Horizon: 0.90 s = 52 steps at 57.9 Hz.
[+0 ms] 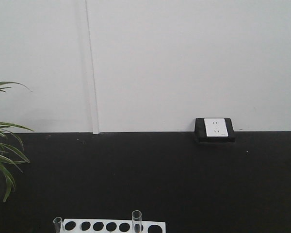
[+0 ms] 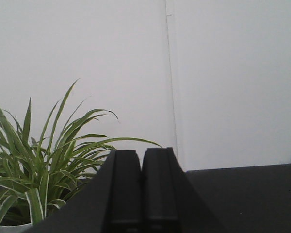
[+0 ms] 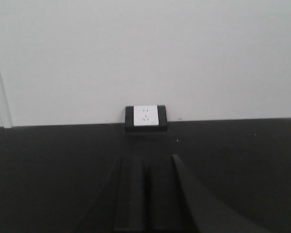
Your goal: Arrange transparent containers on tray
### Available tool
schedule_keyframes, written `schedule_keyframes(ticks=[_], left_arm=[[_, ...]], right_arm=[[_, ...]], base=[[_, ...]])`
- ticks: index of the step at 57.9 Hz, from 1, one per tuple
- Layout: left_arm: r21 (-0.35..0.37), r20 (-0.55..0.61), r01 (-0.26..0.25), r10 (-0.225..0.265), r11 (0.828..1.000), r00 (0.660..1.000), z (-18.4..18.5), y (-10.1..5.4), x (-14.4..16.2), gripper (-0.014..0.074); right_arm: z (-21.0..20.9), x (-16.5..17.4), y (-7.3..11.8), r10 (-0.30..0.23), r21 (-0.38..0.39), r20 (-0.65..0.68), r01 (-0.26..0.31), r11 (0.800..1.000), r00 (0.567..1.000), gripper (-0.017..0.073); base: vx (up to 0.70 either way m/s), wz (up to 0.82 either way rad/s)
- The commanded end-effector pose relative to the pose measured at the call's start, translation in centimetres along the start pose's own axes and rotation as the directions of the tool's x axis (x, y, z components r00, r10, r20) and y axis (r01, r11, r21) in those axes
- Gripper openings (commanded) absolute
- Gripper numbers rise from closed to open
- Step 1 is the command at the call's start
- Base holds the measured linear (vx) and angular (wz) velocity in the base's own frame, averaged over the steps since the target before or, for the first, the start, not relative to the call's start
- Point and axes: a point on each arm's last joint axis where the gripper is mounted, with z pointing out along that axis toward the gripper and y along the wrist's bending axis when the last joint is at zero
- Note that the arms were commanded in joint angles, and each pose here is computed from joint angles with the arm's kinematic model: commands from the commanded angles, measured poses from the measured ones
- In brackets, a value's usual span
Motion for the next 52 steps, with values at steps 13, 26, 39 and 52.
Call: schedule_keyframes(ticks=[13, 26, 39, 52], left_arm=[[0.034, -0.056, -0.001, 0.003, 0.999, 0.998, 4.5, -0.4, -0.5, 0.0068], [0.053, -0.147, -0.002, 0.01, 0.999, 0.989, 7.5, -0.7, 1.2, 0.014], [0.089, -0.148, 0.009, 0.004, 0.996, 0.989, 10.2, -1.2, 2.5, 0.0333], [0.11, -0.197, 0.023, -0.001, 0.994, 0.98, 12.6, -1.5, 4.5, 0.0447]], right_arm=[[3.8, -1.7, 0.3, 0.004, -0.021, 0.077, -0.002, 1.0, 0.997, -0.0008], [5.4, -0.9, 0.3, 0.006, -0.02, 0.002, -0.006, 1.0, 1.0, 0.0058], [5.5, -0.8, 0.3, 0.007, -0.02, -0.003, -0.007, 1.0, 1.0, 0.0232], [5.5, -0.9, 0.3, 0.01, -0.022, 0.013, -0.01, 1.0, 1.0, 0.0389]], base=[[0.0, 0.0], [0.0, 0.0], [0.0, 0.0], [0.0, 0.0]])
